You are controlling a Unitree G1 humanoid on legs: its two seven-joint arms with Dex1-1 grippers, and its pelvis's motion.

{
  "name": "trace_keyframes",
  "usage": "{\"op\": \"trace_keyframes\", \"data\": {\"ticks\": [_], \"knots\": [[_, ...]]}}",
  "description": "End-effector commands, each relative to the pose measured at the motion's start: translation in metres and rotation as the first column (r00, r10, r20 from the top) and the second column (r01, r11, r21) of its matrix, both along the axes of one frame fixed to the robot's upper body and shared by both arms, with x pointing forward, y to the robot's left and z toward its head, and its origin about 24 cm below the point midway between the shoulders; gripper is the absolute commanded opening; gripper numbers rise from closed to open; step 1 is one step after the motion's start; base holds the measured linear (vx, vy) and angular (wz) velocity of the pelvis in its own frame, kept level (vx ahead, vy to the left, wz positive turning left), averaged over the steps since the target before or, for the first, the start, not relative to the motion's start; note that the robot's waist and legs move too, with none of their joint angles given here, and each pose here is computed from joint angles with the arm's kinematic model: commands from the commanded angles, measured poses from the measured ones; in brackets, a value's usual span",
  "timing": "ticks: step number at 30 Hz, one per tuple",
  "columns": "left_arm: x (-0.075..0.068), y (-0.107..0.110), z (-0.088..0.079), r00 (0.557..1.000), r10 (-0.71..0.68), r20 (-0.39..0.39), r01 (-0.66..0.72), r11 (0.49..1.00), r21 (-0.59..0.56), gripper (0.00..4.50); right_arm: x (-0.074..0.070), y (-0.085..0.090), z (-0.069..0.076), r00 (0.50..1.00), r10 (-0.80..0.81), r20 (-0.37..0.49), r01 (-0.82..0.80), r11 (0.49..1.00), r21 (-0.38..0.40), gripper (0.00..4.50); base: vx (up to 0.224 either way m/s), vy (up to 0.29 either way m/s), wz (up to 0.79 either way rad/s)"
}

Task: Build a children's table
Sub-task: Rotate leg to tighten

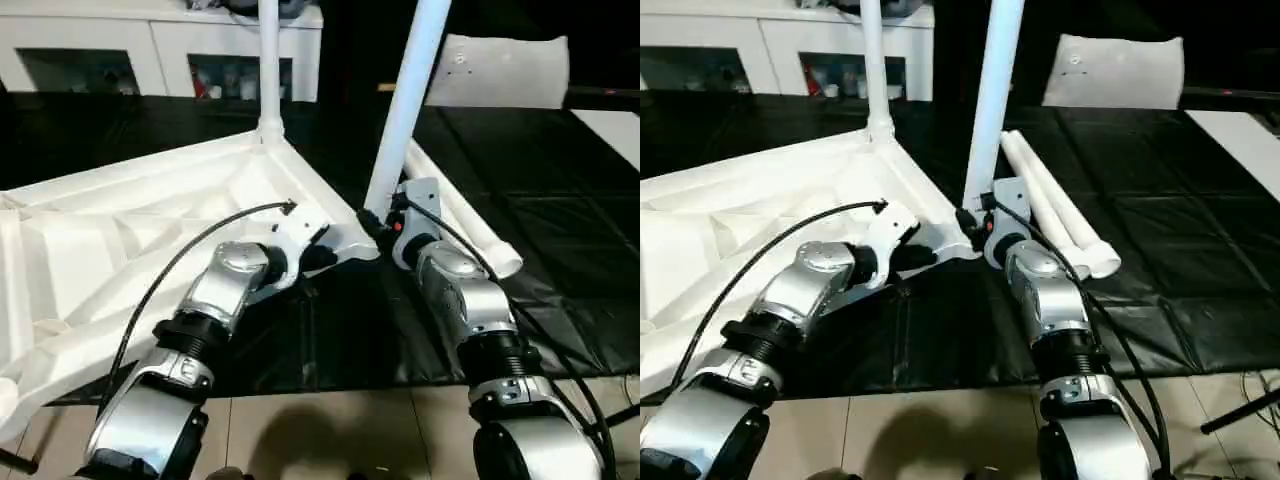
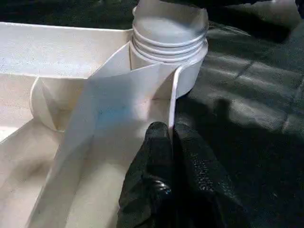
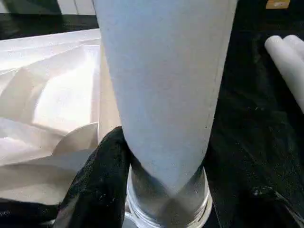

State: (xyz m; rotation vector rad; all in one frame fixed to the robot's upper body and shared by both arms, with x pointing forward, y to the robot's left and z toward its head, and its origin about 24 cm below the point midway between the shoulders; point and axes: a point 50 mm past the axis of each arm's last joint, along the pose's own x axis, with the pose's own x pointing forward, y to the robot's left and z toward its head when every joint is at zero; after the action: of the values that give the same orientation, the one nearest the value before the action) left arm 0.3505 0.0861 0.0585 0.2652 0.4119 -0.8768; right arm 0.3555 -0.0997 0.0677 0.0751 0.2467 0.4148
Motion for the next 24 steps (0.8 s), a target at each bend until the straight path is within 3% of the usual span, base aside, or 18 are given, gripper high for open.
{"op": "trace_keyframes", "data": {"ticks": [1,3,5,6,9,14,15,18,24], "knots": [[0.01,-0.017,0.03,0.989,0.048,0.143,-0.041,0.998,-0.048,0.0,-0.02,0.059,-0.01,0.972,0.23,-0.041,-0.227,0.972,0.066,2.63,0.0,0.0,0.0],[0.008,-0.015,0.029,0.989,0.034,0.144,-0.029,0.999,-0.036,0.0,-0.02,0.057,-0.01,0.972,0.233,-0.025,-0.231,0.971,0.06,2.65,0.0,0.0,0.0],[0.007,-0.006,0.026,0.988,0.005,0.156,-0.004,1.0,-0.011,0.0,-0.02,0.046,-0.012,0.976,0.215,-0.023,-0.213,0.975,0.057,2.82,0.0,0.0,0.0],[0.006,-0.003,0.025,0.988,-0.003,0.155,0.004,1.0,-0.005,0.0,-0.02,0.041,-0.013,0.977,0.213,-0.018,-0.212,0.976,0.048,3.13,0.0,0.0,0.0],[0.004,0.002,0.024,0.987,-0.036,0.155,0.035,0.999,0.007,0.0,-0.02,0.031,-0.013,0.977,0.215,-0.005,-0.215,0.976,0.033,3.21,0.0,0.0,0.0],[-0.004,0.02,0.014,0.981,-0.146,0.13,0.138,0.988,0.064,0.0,-0.025,-0.015,-0.01,0.961,0.27,0.056,-0.268,0.963,-0.038,3.65,0.0,0.0,0.0],[-0.004,0.02,0.014,0.981,-0.146,0.13,0.138,0.988,0.064,0.0,-0.025,-0.015,-0.01,0.961,0.27,0.056,-0.268,0.963,-0.038,3.81,0.0,0.0,0.0],[-0.008,0.027,0.008,0.972,-0.204,0.118,0.194,0.977,0.094,0.0,-0.03,-0.041,-0.008,0.953,0.296,0.064,-0.293,0.955,-0.052,4.05,0.0,0.0,0.0],[-0.013,0.034,0.006,0.95,-0.292,0.114,0.279,0.953,0.123,0.0,-0.036,-0.061,-0.006,0.933,0.354,0.065,-0.347,0.933,-0.093,4.46,0.0,0.0,0.0]]}}
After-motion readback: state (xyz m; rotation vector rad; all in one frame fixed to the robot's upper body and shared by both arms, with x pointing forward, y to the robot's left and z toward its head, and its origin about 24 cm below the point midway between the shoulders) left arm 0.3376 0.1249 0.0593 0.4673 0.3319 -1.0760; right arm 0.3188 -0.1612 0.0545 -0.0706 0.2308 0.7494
